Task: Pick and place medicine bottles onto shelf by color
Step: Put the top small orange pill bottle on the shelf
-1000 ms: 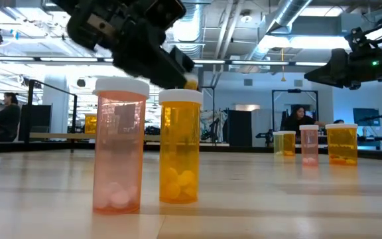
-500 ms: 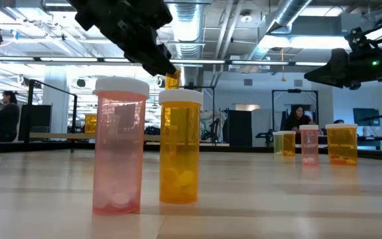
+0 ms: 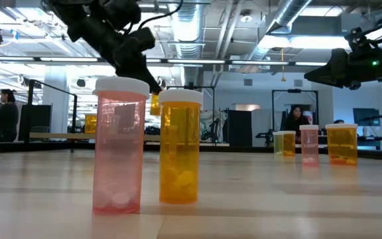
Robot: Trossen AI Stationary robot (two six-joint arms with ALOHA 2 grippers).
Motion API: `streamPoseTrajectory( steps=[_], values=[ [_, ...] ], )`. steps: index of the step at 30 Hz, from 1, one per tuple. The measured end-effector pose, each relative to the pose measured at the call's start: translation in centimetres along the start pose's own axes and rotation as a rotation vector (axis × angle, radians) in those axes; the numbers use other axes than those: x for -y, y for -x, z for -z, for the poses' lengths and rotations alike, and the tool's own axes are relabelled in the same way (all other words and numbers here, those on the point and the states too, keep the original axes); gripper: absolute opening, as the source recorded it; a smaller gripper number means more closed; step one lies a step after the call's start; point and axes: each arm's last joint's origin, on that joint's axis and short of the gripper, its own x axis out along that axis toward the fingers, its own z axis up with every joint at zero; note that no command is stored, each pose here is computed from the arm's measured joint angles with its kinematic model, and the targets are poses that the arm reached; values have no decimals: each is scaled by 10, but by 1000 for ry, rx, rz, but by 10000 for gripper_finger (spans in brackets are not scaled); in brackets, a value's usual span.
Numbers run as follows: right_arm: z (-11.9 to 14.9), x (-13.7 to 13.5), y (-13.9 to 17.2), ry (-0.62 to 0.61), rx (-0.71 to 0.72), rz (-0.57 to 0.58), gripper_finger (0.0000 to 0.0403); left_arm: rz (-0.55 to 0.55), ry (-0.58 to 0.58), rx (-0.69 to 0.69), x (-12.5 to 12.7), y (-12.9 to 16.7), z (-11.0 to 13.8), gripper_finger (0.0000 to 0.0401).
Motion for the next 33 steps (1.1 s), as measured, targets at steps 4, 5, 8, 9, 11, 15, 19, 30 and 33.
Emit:
streamPoseTrajectory(
  steps=[4,5,8,9,11,15,19,30,33],
  values=[
    [0,0,0,0,0,0,138,-161,110,4,-10,-1,7,108],
    [0,0,0,0,0,0,137,-209,144,4,-13,-1,8,108],
    [0,0,0,0,0,0,137,-365,238,18,-19,0,9,108],
    [0,0,0,0,0,0,138,-424,263,23,-21,1,10,108],
    [0,0,0,0,0,0,139,-534,303,39,-25,3,10,108],
    [0,0,0,0,0,0,138,-638,383,59,-38,5,12,108],
    [0,0,0,0,0,0,137,-674,443,67,-56,4,15,108],
    [0,0,0,0,0,-1,137,-744,517,67,-90,-30,31,108],
    [0,0,0,0,0,-1,138,-766,544,72,-97,-35,34,108]
  ],
)
